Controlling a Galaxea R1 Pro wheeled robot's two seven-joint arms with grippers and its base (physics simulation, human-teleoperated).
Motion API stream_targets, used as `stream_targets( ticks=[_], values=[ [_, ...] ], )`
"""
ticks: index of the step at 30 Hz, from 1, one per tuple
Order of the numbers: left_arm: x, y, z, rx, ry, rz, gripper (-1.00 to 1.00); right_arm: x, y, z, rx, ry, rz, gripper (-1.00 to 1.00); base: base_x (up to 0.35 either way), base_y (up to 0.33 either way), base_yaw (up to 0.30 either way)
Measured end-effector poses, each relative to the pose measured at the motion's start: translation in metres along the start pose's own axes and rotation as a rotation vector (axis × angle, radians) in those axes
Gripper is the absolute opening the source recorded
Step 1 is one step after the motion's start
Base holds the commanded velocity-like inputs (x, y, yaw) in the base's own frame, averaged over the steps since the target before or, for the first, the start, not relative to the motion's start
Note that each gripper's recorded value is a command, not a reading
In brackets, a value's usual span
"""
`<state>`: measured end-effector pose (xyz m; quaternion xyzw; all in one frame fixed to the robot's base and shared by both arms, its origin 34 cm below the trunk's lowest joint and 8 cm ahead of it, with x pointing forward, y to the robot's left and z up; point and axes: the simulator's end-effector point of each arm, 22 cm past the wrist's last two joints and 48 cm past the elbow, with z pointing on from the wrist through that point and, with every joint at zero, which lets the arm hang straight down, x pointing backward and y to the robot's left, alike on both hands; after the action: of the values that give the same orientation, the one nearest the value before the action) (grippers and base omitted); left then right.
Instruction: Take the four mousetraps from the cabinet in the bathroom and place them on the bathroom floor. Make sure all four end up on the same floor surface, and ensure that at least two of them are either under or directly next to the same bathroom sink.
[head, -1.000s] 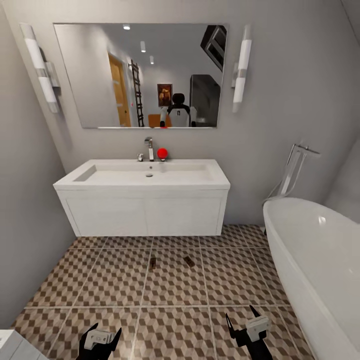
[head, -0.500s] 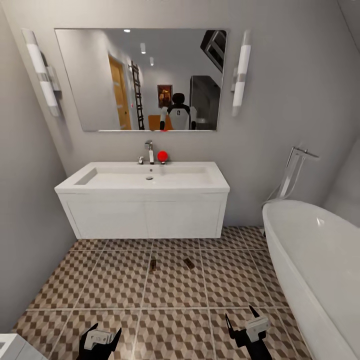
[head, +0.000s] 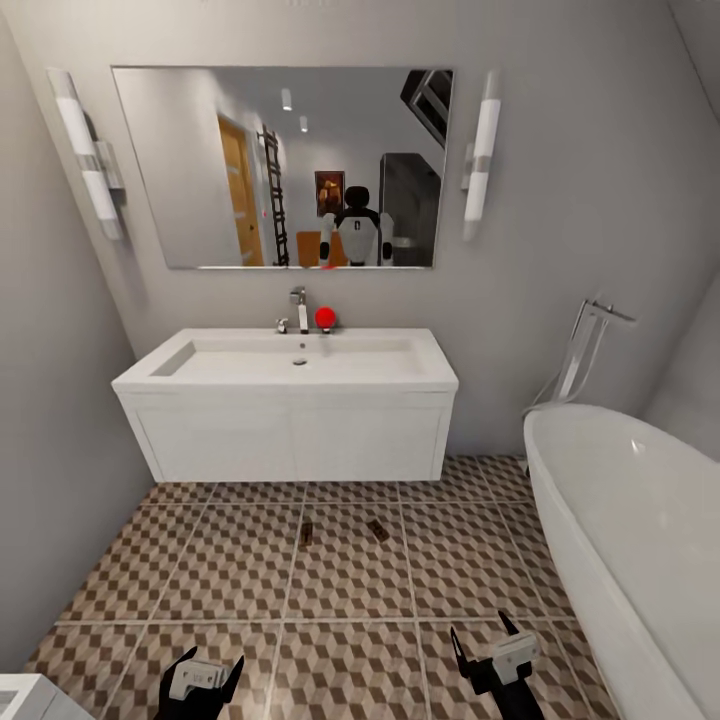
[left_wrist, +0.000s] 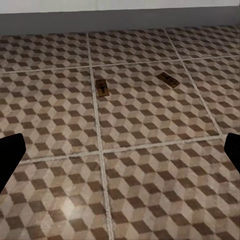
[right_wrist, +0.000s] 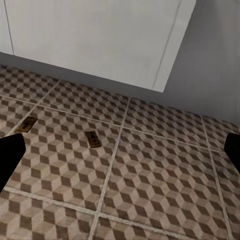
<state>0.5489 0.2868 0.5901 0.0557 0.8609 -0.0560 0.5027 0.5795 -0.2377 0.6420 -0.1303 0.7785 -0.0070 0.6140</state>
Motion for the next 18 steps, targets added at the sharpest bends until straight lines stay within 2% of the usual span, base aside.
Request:
stream_targets(
  ticks=[18],
  values=[
    [-0.024, -0.003, -0.014, 0.002, 0.001, -0.002, 1.00, -0.027, -0.005, -0.007, 0.000, 0.001, -0.001, 1.00, 0.000, 0.000, 0.000]
  ],
)
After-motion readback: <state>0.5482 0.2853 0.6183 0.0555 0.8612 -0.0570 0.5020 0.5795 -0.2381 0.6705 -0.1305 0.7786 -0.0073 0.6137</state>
